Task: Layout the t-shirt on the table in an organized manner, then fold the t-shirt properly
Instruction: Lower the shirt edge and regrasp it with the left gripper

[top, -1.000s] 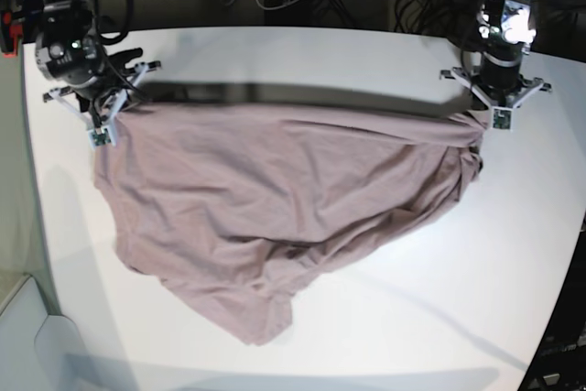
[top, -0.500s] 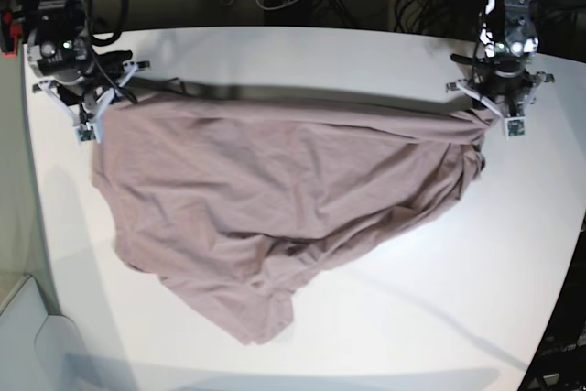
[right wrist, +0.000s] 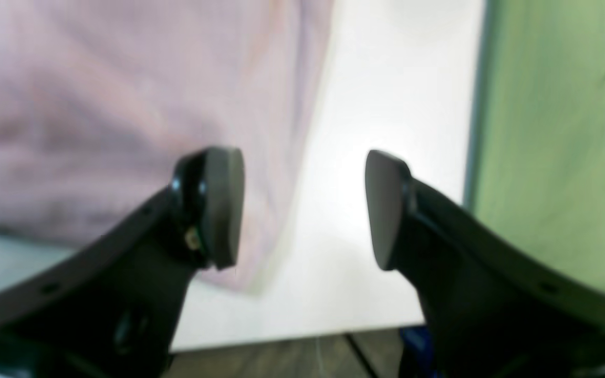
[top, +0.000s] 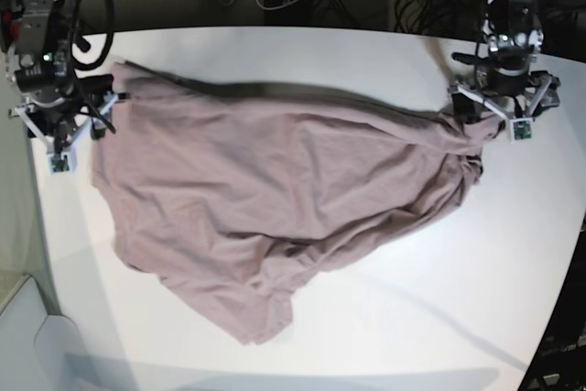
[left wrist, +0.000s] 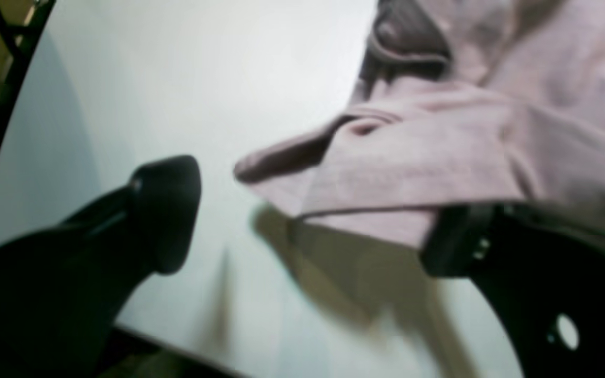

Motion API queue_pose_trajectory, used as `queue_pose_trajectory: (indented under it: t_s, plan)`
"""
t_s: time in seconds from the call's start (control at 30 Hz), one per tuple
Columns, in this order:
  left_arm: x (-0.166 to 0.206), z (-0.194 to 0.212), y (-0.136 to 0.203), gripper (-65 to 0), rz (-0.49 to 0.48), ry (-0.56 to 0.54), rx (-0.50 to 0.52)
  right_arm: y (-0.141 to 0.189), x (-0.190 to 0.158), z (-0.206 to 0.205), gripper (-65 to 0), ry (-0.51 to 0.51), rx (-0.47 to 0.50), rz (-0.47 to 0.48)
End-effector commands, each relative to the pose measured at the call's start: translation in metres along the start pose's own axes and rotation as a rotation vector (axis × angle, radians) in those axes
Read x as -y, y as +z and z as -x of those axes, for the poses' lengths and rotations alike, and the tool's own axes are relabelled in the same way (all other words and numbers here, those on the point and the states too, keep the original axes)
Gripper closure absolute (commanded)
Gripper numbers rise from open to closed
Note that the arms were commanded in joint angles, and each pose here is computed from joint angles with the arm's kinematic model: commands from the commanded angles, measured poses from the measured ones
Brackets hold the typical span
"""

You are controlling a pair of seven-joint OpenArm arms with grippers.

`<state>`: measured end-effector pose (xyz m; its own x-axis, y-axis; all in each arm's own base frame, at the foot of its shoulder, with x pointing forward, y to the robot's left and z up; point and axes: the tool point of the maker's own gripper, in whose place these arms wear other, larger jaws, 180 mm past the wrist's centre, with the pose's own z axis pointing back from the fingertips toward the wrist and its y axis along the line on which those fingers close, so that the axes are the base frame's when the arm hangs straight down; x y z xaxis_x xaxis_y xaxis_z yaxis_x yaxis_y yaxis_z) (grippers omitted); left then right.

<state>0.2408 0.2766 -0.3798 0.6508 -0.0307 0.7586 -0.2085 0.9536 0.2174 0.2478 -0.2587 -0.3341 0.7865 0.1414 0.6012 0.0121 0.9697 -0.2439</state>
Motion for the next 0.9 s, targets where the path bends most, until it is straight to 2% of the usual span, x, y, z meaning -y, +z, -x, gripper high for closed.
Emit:
queue_pose_trajectory:
  t_s: [0.0, 0.07, 0.2, 0.4, 0.5, 0.67, 0.77, 0.87]
  plan:
    - [-0.011, -0.019, 0.006, -61.3, -0.029, -0.007, 0.063, 0.004, 0.006, -0.013, -37.0, 0.009, 0.041, 0.019]
    - [-0.019, -0.026, 0.016, -61.3, -0.045, -0.002, 0.091, 0.002, -0.001, -0.022, -37.0, 0.022, 0.056, -0.001]
    - [-0.023, -0.041, 0.035, -61.3, -0.051, -0.003, 0.141, 0.0, -0.056, -0.024, -37.0, 0.164, 0.068, -0.153]
    - [-0.024, -0.052, 0.051, -61.3, -0.047, -0.016, 0.182, -0.026, -0.117, -0.007, -36.9, 0.124, 0.012, -0.304]
    - [-0.025, -0.057, 0.051, -61.3, -0.05, -0.014, 0.196, -0.045, -0.13, 0.011, -36.9, 0.105, -0.019, -0.339]
    - [-0.018, -0.079, 0.032, -61.3, -0.052, 0.059, 0.238, -0.059, -0.137, 0.027, -36.9, 0.096, -0.042, -0.36]
    - [-0.011, -0.083, 0.005, -61.4, -0.054, 0.129, 0.223, -0.061, -0.135, 0.032, -36.9, 0.091, -0.053, -0.358]
    - [0.006, -0.081, -0.023, -61.4, -0.028, 0.143, 0.183, -0.061, -0.135, 0.033, -36.9, 0.094, -0.055, -0.359]
